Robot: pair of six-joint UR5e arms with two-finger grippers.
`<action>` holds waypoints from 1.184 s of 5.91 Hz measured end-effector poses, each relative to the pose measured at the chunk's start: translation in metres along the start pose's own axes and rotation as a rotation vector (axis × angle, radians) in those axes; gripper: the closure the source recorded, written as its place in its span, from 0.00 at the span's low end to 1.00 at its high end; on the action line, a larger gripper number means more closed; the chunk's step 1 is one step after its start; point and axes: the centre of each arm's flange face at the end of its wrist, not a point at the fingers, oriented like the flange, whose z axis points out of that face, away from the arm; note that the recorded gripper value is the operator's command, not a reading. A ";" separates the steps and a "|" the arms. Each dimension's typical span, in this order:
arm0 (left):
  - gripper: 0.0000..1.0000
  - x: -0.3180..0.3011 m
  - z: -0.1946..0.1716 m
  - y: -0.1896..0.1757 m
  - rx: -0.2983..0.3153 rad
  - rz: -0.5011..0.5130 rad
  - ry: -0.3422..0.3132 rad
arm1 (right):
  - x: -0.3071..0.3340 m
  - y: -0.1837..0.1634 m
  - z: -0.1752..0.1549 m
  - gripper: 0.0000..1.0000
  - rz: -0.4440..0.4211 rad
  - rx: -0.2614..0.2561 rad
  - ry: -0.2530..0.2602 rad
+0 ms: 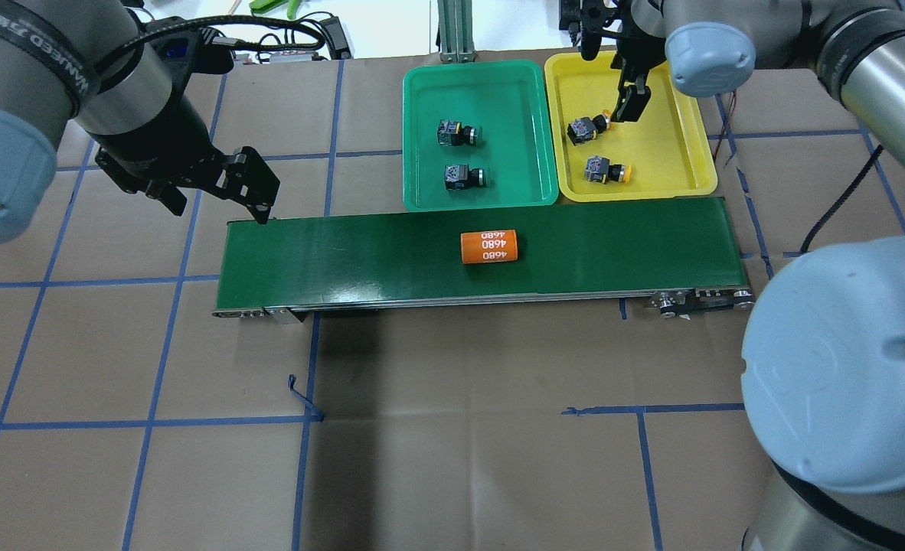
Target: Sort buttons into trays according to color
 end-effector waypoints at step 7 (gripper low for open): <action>0.01 0.001 -0.002 0.002 0.000 0.000 0.000 | -0.134 0.036 -0.171 0.00 1.136 -0.093 0.032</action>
